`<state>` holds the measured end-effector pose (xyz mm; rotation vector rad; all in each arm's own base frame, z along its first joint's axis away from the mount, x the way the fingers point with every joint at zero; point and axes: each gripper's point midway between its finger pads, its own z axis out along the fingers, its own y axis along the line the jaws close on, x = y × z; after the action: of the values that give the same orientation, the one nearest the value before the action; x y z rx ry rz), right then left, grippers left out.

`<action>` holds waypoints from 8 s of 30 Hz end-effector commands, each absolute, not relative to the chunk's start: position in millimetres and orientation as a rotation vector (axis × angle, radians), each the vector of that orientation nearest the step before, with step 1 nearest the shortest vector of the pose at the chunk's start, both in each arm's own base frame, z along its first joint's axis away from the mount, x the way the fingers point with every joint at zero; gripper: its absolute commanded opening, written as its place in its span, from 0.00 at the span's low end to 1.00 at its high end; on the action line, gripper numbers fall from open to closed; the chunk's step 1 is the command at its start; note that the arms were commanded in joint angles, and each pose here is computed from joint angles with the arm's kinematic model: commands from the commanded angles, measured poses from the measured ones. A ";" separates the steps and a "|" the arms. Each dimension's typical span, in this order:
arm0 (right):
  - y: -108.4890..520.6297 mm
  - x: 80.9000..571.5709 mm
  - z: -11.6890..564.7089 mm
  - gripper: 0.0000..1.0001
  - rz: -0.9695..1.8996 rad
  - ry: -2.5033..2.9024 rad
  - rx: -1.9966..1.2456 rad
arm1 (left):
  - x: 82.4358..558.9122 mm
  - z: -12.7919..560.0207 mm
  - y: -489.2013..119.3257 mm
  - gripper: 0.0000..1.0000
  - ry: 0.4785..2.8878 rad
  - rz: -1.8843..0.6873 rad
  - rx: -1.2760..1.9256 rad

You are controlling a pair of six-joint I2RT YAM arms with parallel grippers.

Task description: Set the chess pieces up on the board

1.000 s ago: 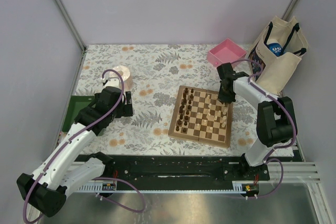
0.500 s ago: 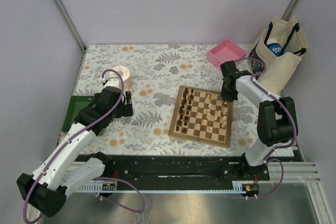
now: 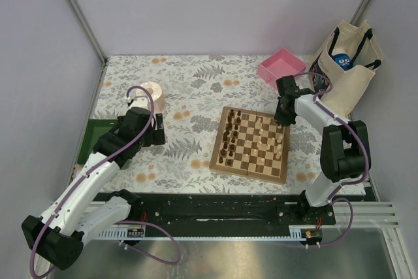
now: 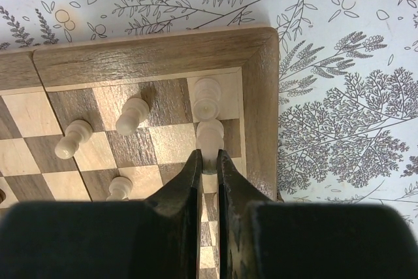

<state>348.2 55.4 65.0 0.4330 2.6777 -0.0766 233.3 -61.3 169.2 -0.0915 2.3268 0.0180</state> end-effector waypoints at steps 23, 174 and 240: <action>52.5 340.3 71.2 0.11 -0.024 2.654 0.471 | 243.2 178.1 -67.3 0.99 2.297 -0.027 -0.090; 61.2 314.7 102.1 0.17 0.039 2.637 0.346 | 241.0 178.5 -64.9 0.99 2.292 -0.030 -0.099; 58.0 318.2 130.4 0.51 0.097 2.535 0.357 | 243.2 176.0 -65.9 0.99 2.307 -0.036 -0.098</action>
<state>312.1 60.5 90.2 0.3786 2.6513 0.0747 234.9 -61.8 163.0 -0.1003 2.3589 0.0013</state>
